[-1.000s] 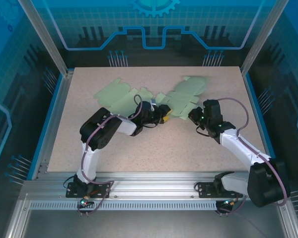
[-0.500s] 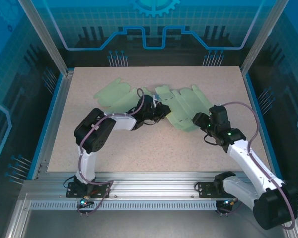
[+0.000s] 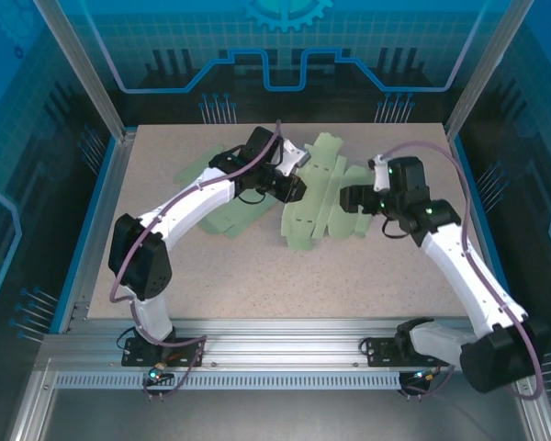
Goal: Fold the paper box
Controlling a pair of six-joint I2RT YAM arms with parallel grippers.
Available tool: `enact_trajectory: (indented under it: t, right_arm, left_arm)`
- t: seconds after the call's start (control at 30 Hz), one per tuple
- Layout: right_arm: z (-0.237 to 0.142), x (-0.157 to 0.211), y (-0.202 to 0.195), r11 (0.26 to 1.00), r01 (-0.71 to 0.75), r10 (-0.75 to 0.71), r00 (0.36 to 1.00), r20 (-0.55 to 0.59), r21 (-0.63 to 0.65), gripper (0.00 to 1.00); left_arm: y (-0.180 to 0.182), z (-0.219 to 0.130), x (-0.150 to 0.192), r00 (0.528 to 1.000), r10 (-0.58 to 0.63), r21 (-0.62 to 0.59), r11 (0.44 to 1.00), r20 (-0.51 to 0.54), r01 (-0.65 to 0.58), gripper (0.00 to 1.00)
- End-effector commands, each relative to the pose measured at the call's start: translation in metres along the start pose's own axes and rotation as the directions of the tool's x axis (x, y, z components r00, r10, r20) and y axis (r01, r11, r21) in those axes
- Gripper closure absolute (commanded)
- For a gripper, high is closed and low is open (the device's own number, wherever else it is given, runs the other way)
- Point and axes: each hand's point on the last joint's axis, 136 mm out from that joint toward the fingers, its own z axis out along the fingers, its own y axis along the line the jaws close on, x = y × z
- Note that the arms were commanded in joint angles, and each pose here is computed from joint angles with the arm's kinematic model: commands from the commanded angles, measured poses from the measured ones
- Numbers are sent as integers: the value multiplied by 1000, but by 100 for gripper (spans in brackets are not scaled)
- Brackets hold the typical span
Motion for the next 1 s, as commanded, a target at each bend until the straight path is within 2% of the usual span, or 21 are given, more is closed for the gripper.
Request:
enact_trajectory:
  t: [0.0,0.2,0.47,0.67,0.77,0.9,0.97]
  right_arm:
    - [0,-30,33,952,266,-260,964,56,-151,9]
    - [7,-59,47,873,430,-404,902,154,-229,8]
    - [22,-75,36,846,449,-414,893,177,-287,8]
    - [29,-69,47,794,443,-409,896,174,-416,13]
    - [34,-63,50,780,426,-398,903,162,-459,21]
    - [45,-55,51,775,399,-383,913,139,-491,45]
    - [48,-52,50,778,384,-371,919,129,-498,60]
  left_arm:
    - [9,-20,27,962,228,-3,973,-147,-231,93]
    - [8,-41,21,908,381,80,925,-173,-372,96]
    - [6,-51,26,831,502,188,863,-239,-468,99]
    - [12,-49,16,816,518,204,854,-256,-479,98]
    - [13,-47,11,816,521,203,852,-249,-482,96]
    - [14,-45,7,820,522,193,852,-234,-487,93]
    - [16,-44,4,826,514,180,857,-230,-483,86]
